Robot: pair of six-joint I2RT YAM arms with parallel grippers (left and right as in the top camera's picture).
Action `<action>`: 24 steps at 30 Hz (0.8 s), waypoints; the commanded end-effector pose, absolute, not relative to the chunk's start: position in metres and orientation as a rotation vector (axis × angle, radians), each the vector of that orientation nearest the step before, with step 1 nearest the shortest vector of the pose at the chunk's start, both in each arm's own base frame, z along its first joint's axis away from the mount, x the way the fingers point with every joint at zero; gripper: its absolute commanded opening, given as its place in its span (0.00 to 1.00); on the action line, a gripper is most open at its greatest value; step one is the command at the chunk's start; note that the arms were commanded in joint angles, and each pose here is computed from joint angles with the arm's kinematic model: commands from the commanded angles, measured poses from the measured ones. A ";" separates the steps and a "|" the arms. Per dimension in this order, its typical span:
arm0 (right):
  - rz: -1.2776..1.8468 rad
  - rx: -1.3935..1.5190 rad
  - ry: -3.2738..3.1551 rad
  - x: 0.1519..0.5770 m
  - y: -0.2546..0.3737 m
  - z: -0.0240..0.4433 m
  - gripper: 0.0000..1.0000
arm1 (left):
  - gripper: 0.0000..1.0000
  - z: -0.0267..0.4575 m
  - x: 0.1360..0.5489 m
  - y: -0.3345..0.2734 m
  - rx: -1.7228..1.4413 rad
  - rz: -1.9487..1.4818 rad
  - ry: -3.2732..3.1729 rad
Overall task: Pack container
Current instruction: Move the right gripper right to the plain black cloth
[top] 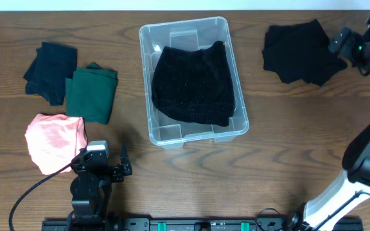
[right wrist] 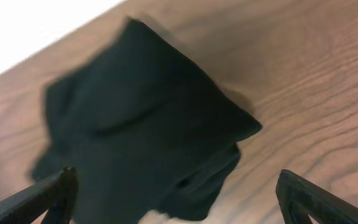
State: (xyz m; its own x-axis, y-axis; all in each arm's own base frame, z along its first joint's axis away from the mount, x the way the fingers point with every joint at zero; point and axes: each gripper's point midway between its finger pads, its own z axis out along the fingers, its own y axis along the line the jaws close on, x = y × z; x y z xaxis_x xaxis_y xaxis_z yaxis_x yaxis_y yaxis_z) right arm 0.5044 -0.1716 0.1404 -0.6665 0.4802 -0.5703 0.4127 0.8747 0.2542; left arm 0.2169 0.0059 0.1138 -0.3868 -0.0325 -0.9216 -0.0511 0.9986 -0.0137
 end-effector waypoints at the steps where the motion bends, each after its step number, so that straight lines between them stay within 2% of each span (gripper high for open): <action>1: 0.184 0.600 2.419 0.507 -0.184 0.110 0.99 | 0.98 0.106 0.217 0.007 -0.068 0.021 1.982; 5: 0.314 0.520 2.402 0.520 -0.180 0.090 0.99 | 0.98 0.106 0.217 0.007 -0.068 0.021 1.982; 14: 0.371 0.503 2.453 0.530 -0.171 0.030 0.99 | 0.98 0.106 0.217 0.007 -0.068 0.021 1.982; 17: 0.466 0.514 2.516 0.521 -0.154 0.007 0.91 | 0.98 0.106 0.217 0.007 -0.068 0.021 1.982; 21: 0.649 0.515 2.566 0.507 -0.125 0.001 0.82 | 0.98 0.106 0.217 0.007 -0.068 0.021 1.982; 24: 0.772 0.525 2.595 0.495 -0.106 0.009 0.82 | 0.98 0.106 0.217 0.007 -0.068 0.021 1.982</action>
